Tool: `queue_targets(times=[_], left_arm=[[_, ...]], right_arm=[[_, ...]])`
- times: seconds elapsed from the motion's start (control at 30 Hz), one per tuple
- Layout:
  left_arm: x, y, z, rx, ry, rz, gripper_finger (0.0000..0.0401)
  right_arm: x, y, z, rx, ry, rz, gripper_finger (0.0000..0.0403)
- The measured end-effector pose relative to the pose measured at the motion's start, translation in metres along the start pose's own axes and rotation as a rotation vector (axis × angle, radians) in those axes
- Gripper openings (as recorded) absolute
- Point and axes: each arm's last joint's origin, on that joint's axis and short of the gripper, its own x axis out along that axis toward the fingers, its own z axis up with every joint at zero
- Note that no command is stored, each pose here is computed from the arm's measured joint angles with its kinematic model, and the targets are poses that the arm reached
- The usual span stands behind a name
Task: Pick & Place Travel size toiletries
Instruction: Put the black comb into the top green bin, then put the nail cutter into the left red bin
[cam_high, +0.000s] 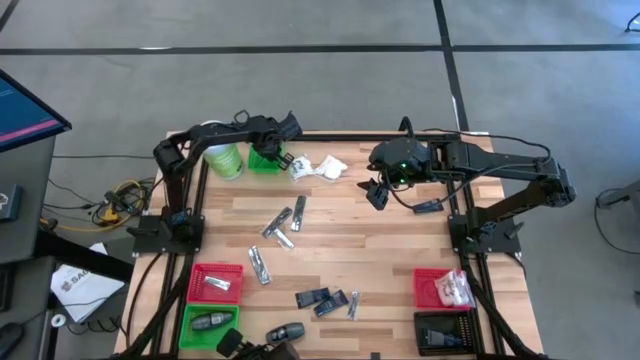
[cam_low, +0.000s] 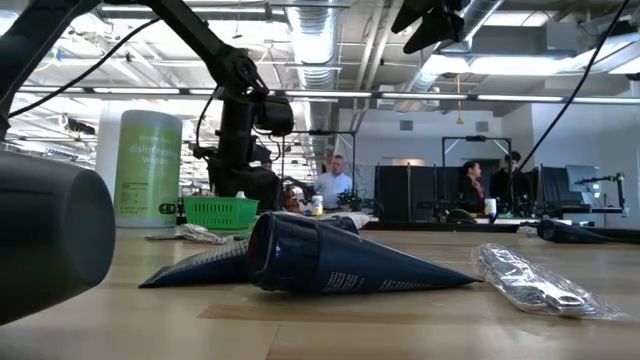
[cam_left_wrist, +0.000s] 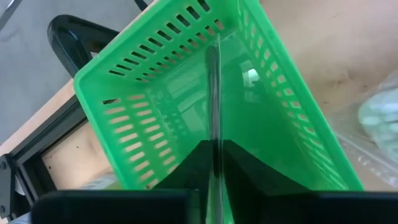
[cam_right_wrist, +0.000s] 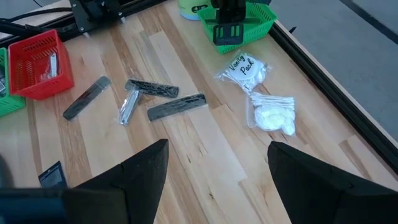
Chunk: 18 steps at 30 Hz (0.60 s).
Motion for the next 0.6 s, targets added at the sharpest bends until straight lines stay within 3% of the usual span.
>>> queue_targets(times=[0.3,0.6], left_arm=[[-0.012,0.004,-0.001,0.005,-0.034,0.021,0.0111],[-0.065,0.027,-0.003,-0.042,-0.192,-0.017,0.0112]], right_arm=[[0.001,-0.007,0.001,0.014,0.003,-0.021,0.0265],[0.003,-0.014,0.004,-0.018,-0.006,-0.041,0.0265]])
